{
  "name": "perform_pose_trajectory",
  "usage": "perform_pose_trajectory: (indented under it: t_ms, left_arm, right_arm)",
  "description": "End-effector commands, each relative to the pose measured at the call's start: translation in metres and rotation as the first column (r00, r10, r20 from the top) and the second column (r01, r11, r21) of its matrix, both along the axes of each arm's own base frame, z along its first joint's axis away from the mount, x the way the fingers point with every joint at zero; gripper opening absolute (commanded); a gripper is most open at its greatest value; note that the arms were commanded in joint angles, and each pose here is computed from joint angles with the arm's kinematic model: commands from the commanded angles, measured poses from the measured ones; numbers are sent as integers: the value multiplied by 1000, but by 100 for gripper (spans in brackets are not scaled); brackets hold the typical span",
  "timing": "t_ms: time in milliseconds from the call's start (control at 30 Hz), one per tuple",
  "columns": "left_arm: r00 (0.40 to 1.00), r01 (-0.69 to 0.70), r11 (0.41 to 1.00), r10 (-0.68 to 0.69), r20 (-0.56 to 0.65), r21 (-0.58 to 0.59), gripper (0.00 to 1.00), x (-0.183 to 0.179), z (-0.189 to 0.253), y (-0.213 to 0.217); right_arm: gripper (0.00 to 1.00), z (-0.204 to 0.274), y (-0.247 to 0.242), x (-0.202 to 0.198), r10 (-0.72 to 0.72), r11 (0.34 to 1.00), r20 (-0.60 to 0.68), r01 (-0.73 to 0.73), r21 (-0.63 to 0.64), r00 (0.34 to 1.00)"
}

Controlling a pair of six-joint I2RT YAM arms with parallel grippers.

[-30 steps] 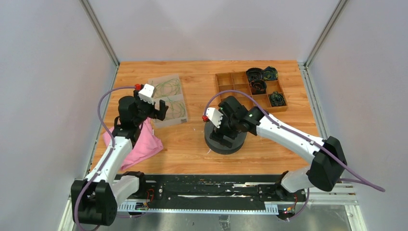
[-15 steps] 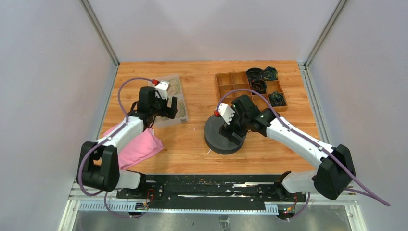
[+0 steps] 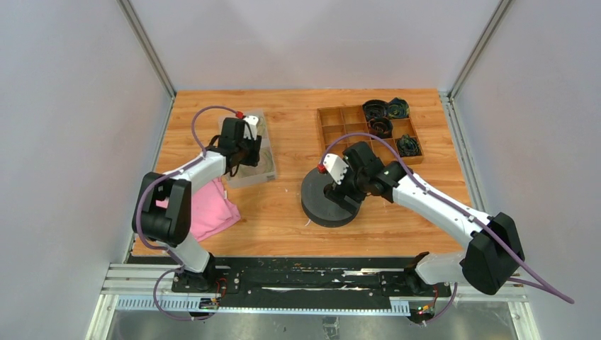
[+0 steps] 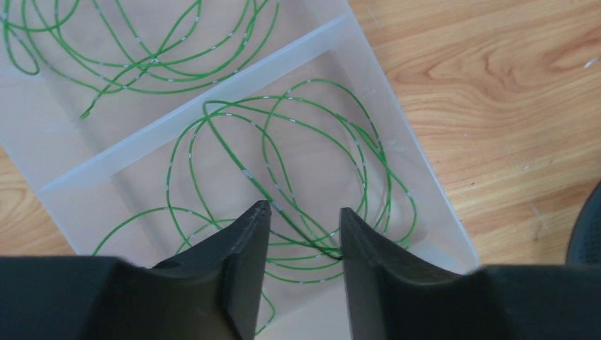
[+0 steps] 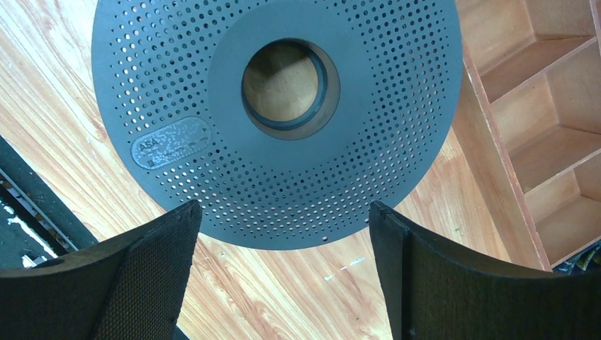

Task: Wrap the cables
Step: Move the cable reel to the center of the board, then pick up the cable from the center of the board.

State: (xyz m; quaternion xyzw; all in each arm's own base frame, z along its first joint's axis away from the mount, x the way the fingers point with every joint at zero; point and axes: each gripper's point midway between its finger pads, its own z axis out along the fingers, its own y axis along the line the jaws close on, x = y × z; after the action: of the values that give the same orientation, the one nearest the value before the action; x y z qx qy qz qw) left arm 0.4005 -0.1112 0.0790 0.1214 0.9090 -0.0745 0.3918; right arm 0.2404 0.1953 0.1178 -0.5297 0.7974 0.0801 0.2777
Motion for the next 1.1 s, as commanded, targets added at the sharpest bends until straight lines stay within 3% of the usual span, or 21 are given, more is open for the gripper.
perform_pose_trajectory:
  t_ms: [0, 133, 200, 433, 833, 933, 1067]
  left_arm:
    - [1000, 6, 1000, -6, -12, -16, 35, 6, 4, -7]
    - [998, 46, 998, -44, 42, -53, 7, 4, 30, -14]
    - [993, 75, 995, -69, 93, -60, 0, 1, 55, -16]
    - [924, 135, 991, -123, 363, -7, 0, -23, 194, -5]
    - [682, 241, 969, -136, 718, -45, 0, -131, 432, 6]
    - [629, 342, 936, -160, 761, -86, 0, -162, 467, -5]
    - [616, 425, 898, -194, 764, -114, 0, -182, 469, -16]
  right_arm:
    - [87, 2, -10, 7, -28, 1000, 29, 29, -10, 999]
    - [87, 3, -15, 11, -47, 999, 35, 48, -10, 998]
    - [86, 5, -17, 13, -56, 998, 40, 56, -6, 998]
    - [85, 12, -21, 16, -73, 997, 60, 72, 11, 996]
    - [85, 17, -32, 25, -116, 993, 94, 116, 10, 989]
    - [84, 15, -35, 26, -124, 992, 95, 125, 3, 988]
    - [84, 17, -39, 28, -141, 990, 98, 141, 7, 985]
